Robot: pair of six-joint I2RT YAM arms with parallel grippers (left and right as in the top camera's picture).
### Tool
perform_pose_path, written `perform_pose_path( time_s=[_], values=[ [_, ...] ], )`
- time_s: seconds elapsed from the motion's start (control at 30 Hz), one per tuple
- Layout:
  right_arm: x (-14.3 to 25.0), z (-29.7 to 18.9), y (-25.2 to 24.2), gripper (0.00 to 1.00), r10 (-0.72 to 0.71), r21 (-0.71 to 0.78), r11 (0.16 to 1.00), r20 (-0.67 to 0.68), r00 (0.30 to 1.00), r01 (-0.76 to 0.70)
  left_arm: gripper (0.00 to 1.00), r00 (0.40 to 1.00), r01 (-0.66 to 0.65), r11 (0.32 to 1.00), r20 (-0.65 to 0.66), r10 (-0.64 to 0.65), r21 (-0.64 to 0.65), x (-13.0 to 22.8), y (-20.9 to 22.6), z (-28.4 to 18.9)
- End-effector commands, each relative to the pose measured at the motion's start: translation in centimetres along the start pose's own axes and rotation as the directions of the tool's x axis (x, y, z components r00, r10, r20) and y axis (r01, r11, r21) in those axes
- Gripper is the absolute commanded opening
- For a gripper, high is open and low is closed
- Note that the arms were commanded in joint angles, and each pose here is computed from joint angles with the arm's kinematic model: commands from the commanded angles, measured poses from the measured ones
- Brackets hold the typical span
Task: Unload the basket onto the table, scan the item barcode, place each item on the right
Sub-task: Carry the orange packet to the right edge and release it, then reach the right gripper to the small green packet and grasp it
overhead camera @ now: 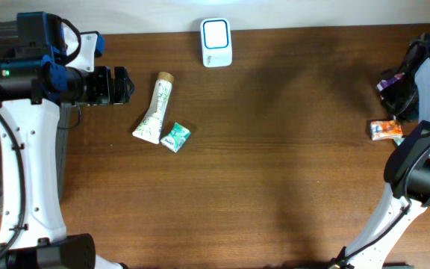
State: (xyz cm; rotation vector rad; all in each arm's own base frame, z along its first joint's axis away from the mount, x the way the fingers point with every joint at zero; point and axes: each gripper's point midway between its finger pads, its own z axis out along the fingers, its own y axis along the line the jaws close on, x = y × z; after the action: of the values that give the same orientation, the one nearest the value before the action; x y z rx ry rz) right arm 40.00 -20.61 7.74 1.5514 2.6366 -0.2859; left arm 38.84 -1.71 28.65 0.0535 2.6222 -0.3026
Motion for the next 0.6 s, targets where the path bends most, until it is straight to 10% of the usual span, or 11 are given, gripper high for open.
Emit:
perform_pose_path(
  time_s=[0.0, 0.13, 0.27, 0.5, 0.57],
  values=[
    [1.2, -1.7, 2.9, 0.38, -0.14, -0.179, 0.975, -0.051, 0.989, 0.129, 0.99, 1.0, -0.002, 1.0, 0.002, 0.002, 0.011, -0.1, -0.2, 0.0],
    [4.3, -5.7, 7.7, 0.44, -0.296, -0.459, 0.859, -0.083, 0.952, 0.227, 0.99, 1.0, -0.002, 1.0, 0.002, 0.002, 0.011, -0.1, -0.2, 0.0],
    [12.2, -10.9, 14.2, 0.53, -0.586, -0.732, 0.566, -0.033, 0.81, 0.38, 0.99, 1.0, -0.002, 1.0, 0.002, 0.002, 0.011, -0.1, -0.2, 0.0],
    [28.3, -11.7, 21.0, 0.68, -0.85, -0.672, 0.34, 0.079, 0.52, 0.658, 0.99, 1.0, -0.002, 1.0, 0.002, 0.002, 0.011, -0.1, -0.2, 0.0],
    [32.6, -11.7, 22.5, 0.87, -0.89, -0.657, 0.259, 0.123, 0.439, 0.708, 0.99, 1.0, -0.002, 1.0, 0.002, 0.002, 0.011, -0.1, -0.2, 0.0]
  ],
)
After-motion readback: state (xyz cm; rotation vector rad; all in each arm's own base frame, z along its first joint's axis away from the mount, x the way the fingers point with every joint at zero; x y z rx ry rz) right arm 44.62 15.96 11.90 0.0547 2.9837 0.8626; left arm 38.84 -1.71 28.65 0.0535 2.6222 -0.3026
